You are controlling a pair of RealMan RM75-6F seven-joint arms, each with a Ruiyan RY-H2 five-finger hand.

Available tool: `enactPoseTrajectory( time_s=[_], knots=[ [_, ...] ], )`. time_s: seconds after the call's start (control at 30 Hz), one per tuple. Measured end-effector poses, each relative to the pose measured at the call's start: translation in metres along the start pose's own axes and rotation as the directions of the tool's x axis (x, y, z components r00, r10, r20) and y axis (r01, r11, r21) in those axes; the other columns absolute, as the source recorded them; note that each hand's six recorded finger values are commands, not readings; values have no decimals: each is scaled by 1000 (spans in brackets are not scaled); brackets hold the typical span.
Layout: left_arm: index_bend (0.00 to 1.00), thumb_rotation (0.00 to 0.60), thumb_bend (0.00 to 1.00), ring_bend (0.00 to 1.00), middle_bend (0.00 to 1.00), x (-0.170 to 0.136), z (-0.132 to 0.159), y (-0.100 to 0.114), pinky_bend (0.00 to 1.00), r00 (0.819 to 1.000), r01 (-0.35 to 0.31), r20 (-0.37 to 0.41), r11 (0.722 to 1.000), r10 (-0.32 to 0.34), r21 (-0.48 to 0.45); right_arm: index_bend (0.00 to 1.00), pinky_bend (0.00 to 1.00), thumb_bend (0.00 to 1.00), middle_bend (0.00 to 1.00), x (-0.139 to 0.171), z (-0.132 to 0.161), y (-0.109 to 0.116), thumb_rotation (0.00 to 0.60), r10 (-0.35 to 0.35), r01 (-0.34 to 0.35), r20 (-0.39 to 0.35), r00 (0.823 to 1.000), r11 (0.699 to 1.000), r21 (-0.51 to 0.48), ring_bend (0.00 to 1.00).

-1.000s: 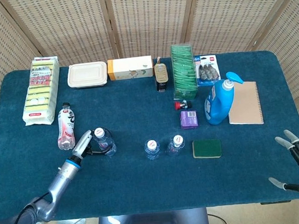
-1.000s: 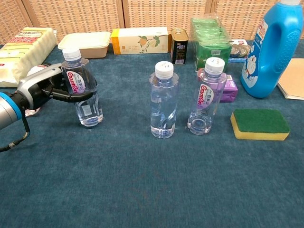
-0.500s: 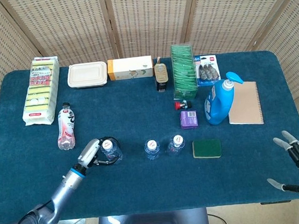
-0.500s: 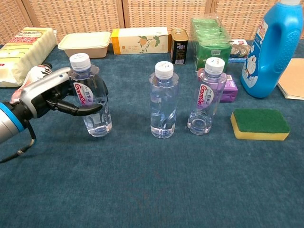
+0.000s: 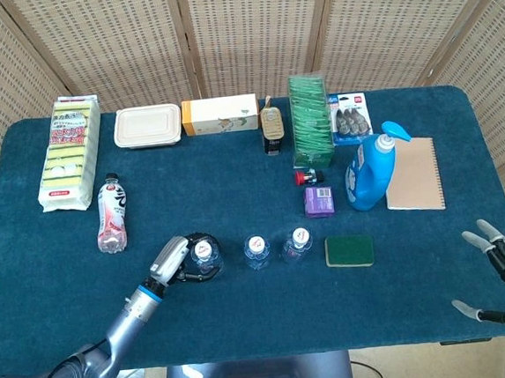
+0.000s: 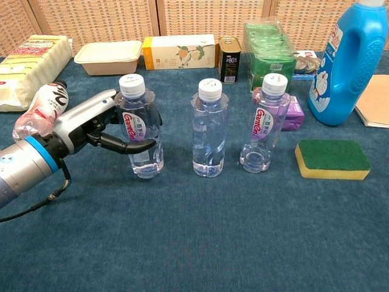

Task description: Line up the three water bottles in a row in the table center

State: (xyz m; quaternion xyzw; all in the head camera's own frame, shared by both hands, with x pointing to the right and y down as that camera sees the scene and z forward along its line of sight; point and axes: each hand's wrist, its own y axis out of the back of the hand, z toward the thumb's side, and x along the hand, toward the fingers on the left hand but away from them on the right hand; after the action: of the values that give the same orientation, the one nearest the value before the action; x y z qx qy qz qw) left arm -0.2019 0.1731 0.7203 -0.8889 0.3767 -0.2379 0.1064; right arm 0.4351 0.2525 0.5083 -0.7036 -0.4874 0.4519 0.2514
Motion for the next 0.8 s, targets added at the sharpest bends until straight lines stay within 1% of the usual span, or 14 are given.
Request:
enactPoseTrajectory(
  time_s=[0.27, 0.43, 0.47, 0.53, 0.6, 0.63, 0.7, 0.8],
  knots=[
    [554, 600, 296, 402, 528, 8, 2, -12, 448, 1000, 10, -7, 1000, -10, 8, 132, 72, 0, 0, 1, -1, 2, 600, -8, 8, 3, 1000, 1000, -3, 0],
    [554, 600, 297, 392, 527, 9, 2, -14, 444, 1000, 9, -5, 1000, -9, 18, 132, 72, 0, 0, 0, -1, 3, 600, -6, 7, 2, 1000, 1000, -5, 0],
    [554, 600, 303, 381, 518, 10, 2, -14, 442, 1000, 9, -4, 1000, -9, 24, 132, 73, 0, 0, 0, -1, 3, 600, -6, 6, 1, 1000, 1000, -5, 0],
    [549, 600, 317, 349, 467, 10, 2, -15, 439, 1000, 12, -4, 999, -12, 32, 132, 73, 0, 0, 1, -1, 3, 600, -8, 8, -1, 1000, 1000, -6, 0],
    [486, 600, 327, 292, 360, 10, 3, -16, 431, 1000, 16, -4, 1000, -16, 23, 132, 72, 0, 0, 1, -1, 3, 600, -8, 8, -1, 1000, 1000, -6, 0],
    [450, 600, 328, 271, 324, 10, 3, -16, 426, 1000, 18, -4, 1000, -18, 20, 132, 72, 0, 0, 1, -1, 3, 600, -9, 9, 0, 1000, 1000, -6, 0],
    [326, 600, 328, 206, 222, 9, 2, -17, 398, 1000, 22, -3, 999, -22, 24, 132, 72, 0, 0, 1, -1, 4, 600, -11, 11, 0, 1000, 1000, -7, 0],
    [185, 600, 327, 126, 110, 8, 1, -18, 339, 999, 37, -4, 999, -37, 26, 132, 72, 0, 0, 1, -1, 4, 600, -11, 11, -2, 1000, 1000, -7, 0]
  ],
)
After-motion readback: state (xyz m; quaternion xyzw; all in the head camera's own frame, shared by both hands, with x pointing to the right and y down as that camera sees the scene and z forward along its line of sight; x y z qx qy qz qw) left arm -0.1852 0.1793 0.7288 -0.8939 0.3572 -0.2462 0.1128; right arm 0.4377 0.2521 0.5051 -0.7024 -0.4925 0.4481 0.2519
